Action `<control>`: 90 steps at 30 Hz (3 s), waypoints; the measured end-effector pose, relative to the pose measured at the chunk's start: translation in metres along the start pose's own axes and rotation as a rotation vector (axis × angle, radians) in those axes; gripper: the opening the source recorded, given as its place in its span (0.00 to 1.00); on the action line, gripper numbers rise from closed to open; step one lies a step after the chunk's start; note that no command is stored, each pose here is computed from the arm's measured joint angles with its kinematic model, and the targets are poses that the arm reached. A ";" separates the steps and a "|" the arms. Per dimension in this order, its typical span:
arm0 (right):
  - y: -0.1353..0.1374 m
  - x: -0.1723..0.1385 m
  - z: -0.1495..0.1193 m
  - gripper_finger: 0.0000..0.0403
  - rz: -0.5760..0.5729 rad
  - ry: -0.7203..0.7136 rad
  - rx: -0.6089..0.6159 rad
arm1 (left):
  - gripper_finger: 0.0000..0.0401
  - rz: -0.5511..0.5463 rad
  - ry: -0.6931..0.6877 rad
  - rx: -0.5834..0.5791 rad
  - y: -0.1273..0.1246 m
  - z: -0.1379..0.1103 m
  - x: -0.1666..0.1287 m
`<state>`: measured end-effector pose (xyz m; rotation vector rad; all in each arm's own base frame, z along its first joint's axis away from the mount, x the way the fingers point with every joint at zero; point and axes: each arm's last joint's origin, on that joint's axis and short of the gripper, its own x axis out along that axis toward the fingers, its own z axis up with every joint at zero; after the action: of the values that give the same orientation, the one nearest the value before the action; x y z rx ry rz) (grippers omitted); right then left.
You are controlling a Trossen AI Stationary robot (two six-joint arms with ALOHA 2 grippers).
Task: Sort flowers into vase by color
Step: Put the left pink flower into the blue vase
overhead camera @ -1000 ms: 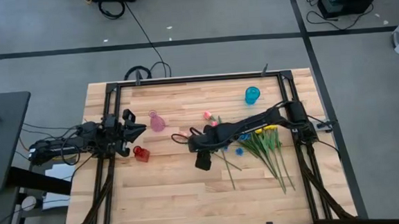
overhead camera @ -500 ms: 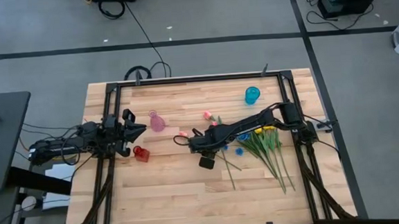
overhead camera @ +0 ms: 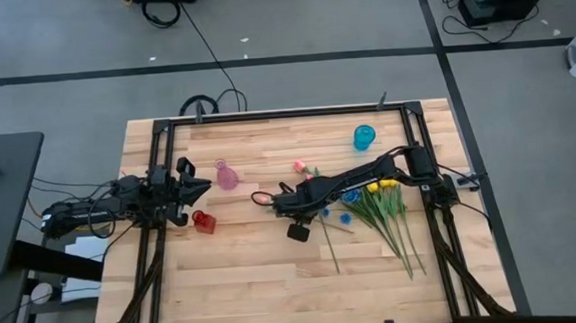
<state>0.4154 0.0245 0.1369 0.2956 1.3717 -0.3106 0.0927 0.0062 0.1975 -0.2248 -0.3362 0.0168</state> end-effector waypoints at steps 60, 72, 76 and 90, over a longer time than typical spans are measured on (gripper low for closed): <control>-0.188 -0.166 -0.121 0.02 -0.792 -1.172 0.351 | 0.14 -0.006 0.026 0.001 0.000 -0.002 0.000; -0.191 -0.131 -0.145 0.02 -0.828 -1.274 0.392 | 0.14 -0.008 0.026 0.001 0.000 -0.002 0.000; -0.192 -0.122 -0.150 0.02 -0.809 -1.267 0.409 | 0.14 -0.011 0.027 0.001 0.000 -0.002 0.000; -0.193 -0.094 -0.167 0.21 -0.734 -1.239 0.488 | 0.14 -0.010 0.027 0.001 0.000 -0.002 0.000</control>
<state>0.1738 -0.0856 0.1956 -0.0515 0.0982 -1.2100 0.0934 0.0057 0.1953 -0.2226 -0.3107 0.0042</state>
